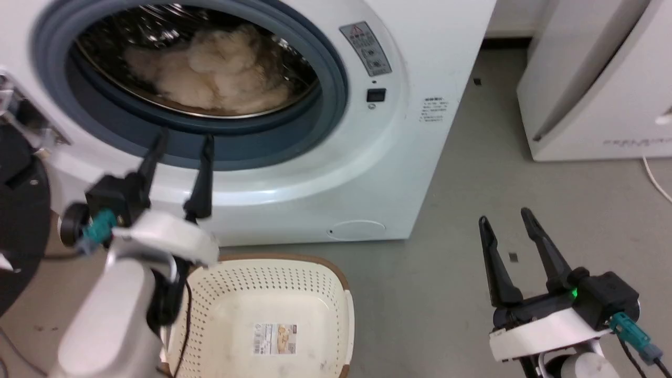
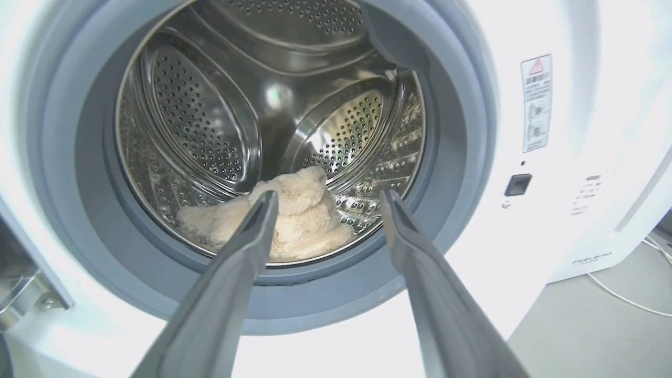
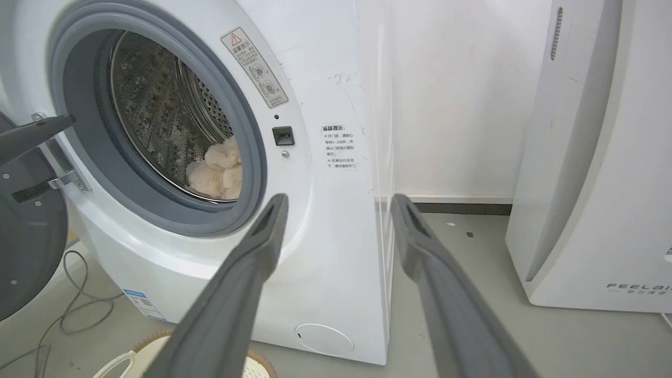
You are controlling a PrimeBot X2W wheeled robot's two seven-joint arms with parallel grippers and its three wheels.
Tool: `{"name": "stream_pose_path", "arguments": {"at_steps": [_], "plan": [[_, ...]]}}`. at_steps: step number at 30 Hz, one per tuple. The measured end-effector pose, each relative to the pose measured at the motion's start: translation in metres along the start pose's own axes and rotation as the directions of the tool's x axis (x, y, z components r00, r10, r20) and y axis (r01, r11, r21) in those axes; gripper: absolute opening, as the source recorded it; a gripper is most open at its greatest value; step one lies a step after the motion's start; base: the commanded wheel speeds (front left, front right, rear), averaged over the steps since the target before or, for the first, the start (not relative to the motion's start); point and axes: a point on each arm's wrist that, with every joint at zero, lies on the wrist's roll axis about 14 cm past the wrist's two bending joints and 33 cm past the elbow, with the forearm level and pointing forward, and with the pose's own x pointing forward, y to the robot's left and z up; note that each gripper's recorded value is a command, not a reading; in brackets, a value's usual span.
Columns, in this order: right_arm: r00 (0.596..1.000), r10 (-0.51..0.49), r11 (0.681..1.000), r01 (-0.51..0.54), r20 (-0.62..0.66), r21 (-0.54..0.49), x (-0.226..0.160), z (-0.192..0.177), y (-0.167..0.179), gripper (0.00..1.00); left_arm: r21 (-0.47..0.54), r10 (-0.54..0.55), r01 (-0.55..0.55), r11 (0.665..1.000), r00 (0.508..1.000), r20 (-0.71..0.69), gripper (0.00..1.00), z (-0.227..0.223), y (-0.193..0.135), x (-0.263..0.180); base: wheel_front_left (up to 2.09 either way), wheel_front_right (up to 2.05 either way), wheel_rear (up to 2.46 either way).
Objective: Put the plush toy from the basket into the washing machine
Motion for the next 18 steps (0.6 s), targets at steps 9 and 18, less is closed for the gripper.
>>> {"name": "stream_pose_path", "arguments": {"at_steps": [9,18], "plan": [[0.999,0.035,0.999,-0.035,0.022,0.005,-0.019,0.012,0.017,1.0,-0.03,0.089,-0.088,0.996,0.995,0.041,1.0,0.014,-0.004,-0.076,0.0,0.0,0.0],[0.998,0.044,0.999,-0.044,0.047,0.003,-0.032,0.022,0.022,1.0,-0.052,0.125,-0.124,0.991,0.992,0.02,1.0,0.007,-0.014,-0.121,0.0,0.0,0.0]]}}
